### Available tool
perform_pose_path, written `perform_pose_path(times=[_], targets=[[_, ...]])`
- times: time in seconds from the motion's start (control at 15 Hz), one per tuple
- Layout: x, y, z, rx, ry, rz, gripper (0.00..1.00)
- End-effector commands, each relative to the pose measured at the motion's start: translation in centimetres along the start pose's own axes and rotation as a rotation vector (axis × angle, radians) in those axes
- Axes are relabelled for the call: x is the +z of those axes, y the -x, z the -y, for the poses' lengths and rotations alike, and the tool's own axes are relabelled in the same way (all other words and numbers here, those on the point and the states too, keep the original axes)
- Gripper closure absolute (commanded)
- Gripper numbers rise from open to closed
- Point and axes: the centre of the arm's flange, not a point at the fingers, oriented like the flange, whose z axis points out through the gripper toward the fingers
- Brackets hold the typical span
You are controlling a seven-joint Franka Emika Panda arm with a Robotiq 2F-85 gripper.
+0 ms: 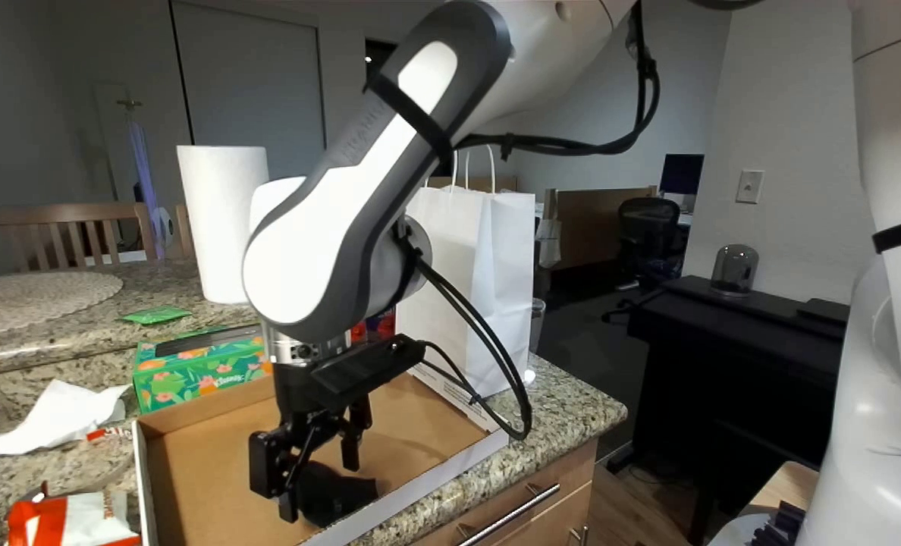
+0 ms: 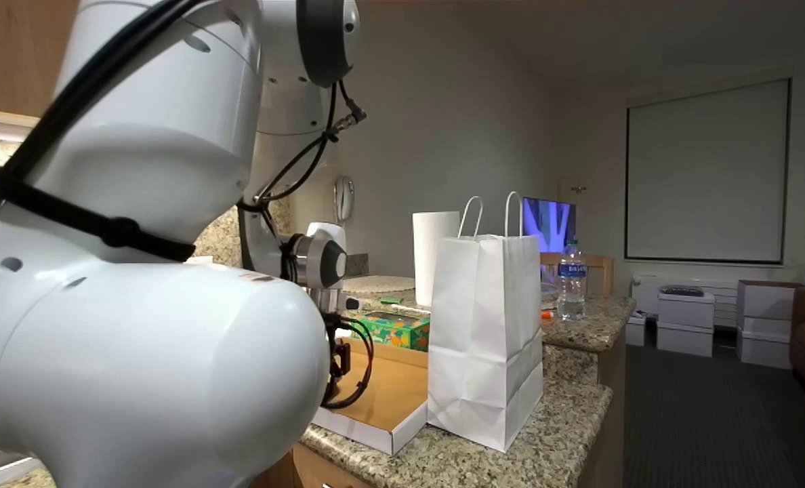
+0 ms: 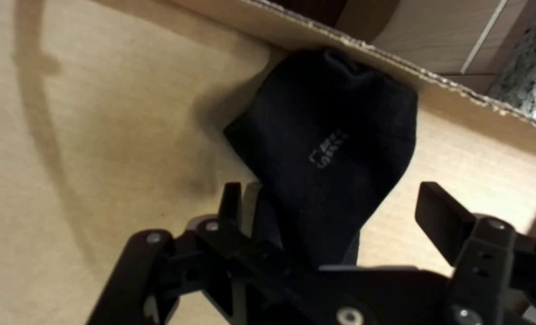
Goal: Put the socks in the bag
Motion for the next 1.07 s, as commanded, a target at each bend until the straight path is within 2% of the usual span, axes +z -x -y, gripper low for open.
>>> perform_pose_path(times=[0.0,0.6,0.87,1.0], targets=[[1.1,-0.5,0.2,0.01,0.024,0.017,0.32],[0.6,-1.1,-0.4,0.022,0.024,0.014,0.9],[-0.4,-1.3,-1.2,0.065,0.027,-0.008,0.95],[-0.8,-1.4,-1.8,0.093,0.027,-0.005,0.92]])
